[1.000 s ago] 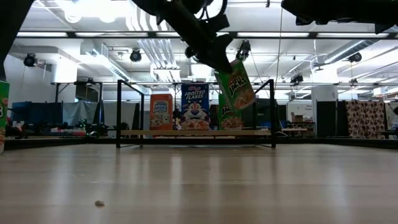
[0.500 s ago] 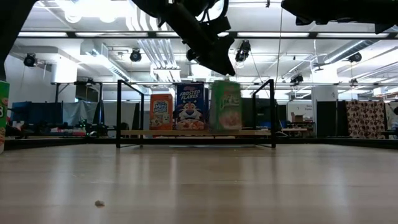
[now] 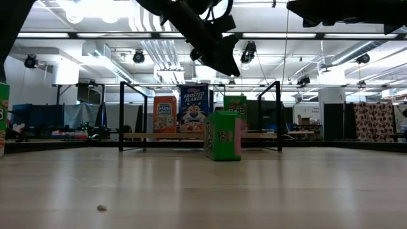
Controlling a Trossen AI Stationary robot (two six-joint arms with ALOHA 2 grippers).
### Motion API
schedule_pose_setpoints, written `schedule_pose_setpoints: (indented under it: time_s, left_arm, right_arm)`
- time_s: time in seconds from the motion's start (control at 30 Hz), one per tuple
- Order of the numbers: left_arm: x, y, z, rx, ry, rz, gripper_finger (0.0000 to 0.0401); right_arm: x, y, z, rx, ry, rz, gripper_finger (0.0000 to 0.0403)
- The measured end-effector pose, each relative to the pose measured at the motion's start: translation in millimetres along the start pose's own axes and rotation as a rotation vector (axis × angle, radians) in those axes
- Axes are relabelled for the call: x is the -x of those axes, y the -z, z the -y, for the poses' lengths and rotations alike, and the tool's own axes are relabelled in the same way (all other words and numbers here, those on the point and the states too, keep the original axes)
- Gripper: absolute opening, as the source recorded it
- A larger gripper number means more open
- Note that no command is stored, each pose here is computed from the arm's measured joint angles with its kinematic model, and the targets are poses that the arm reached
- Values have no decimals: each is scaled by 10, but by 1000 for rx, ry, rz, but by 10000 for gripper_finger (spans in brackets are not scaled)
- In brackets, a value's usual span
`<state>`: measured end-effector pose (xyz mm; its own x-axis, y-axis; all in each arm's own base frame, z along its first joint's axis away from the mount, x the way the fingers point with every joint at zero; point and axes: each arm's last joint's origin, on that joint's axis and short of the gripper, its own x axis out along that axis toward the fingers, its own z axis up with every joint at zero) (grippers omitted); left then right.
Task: Stack cereal on shelf
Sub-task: Put the right green cereal box on the shelf
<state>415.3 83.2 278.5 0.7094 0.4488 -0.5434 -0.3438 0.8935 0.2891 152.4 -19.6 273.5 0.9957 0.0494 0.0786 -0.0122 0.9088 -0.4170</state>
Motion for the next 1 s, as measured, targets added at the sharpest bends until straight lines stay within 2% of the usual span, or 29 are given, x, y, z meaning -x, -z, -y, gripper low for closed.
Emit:
schedule_pose_setpoints:
  time_s: [0.2,0.3,0.43,0.53,0.7,0.87,1.0]
  left_arm:
    - [290,32,323,-68,87,-93,193]
    - [462,57,535,-84,137,-132,193]
    - [713,53,803,-97,175,-113,193]
    - [893,76,997,-115,178,-91,193]
    - [1181,207,1245,-131,119,-58,193]
    - [1427,353,1364,-100,69,13,193]
    - [1604,466,1370,-50,91,92,193]
  right_arm:
    - [0,-24,41,-74,93,-26,13]
    - [-29,-45,58,-112,95,-27,13]
    - [-137,-35,79,-176,73,-87,13]
    - [-253,-1,92,-204,46,-166,13]
    - [-494,-41,168,-230,-10,-328,13]
    - [-796,-100,262,-241,-97,-513,13]
    - [-1057,-78,315,-220,-173,-664,13]
